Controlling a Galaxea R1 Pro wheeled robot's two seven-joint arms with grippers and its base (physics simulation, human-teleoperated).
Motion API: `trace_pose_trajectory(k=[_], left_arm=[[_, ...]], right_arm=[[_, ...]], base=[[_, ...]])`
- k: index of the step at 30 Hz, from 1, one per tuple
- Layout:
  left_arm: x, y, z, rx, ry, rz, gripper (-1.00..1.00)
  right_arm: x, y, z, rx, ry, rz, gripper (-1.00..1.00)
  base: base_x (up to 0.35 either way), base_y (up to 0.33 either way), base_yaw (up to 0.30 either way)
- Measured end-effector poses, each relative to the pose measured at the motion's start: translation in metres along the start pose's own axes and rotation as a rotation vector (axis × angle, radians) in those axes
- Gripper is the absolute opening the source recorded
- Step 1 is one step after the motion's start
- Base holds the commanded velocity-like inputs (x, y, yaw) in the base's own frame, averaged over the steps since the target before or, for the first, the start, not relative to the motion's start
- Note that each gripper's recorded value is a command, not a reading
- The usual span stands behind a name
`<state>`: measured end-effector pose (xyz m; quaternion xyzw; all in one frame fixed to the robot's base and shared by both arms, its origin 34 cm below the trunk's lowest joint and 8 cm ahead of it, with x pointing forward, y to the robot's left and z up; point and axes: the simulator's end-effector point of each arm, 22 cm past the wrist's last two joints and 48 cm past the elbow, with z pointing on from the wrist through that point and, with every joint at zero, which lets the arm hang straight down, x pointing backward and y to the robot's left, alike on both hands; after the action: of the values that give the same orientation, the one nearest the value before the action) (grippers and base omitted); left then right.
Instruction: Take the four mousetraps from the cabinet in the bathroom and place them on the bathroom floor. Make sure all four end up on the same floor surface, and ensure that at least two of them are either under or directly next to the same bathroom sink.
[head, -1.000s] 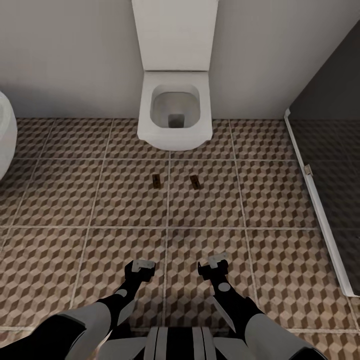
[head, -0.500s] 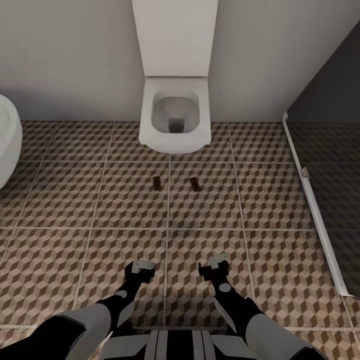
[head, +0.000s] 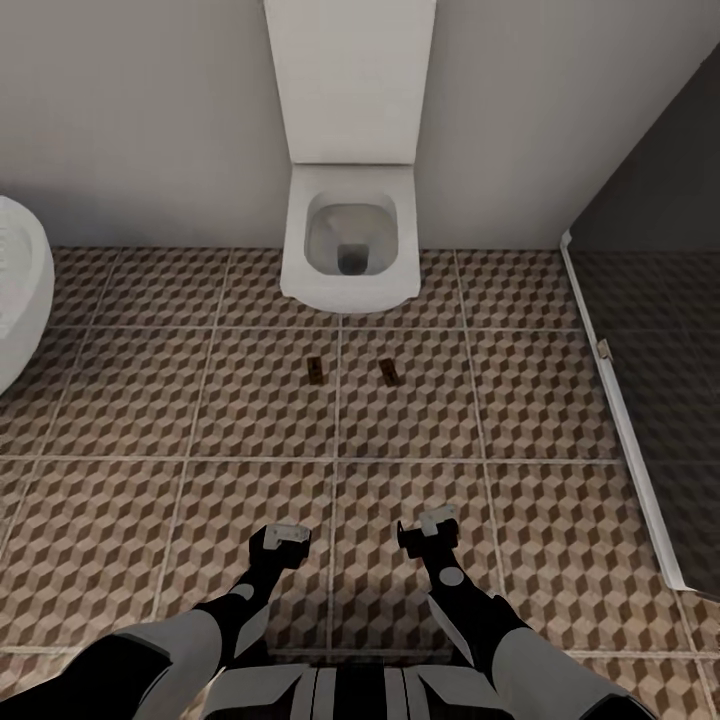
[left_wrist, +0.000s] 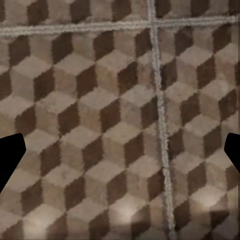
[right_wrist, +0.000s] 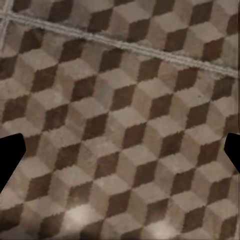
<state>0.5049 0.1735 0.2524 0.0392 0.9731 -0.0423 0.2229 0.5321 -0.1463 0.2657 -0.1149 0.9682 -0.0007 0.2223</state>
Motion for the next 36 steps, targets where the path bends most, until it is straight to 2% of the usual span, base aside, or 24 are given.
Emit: trace_pose_trajectory(k=[36], left_arm=[[-0.028,-0.003,-0.059,-0.001,0.008,-0.001,1.0]], right_arm=[[-0.034,-0.004,-0.057,-0.004,-0.006,0.002,1.0]], base=[[0.0,0.0,0.0]])
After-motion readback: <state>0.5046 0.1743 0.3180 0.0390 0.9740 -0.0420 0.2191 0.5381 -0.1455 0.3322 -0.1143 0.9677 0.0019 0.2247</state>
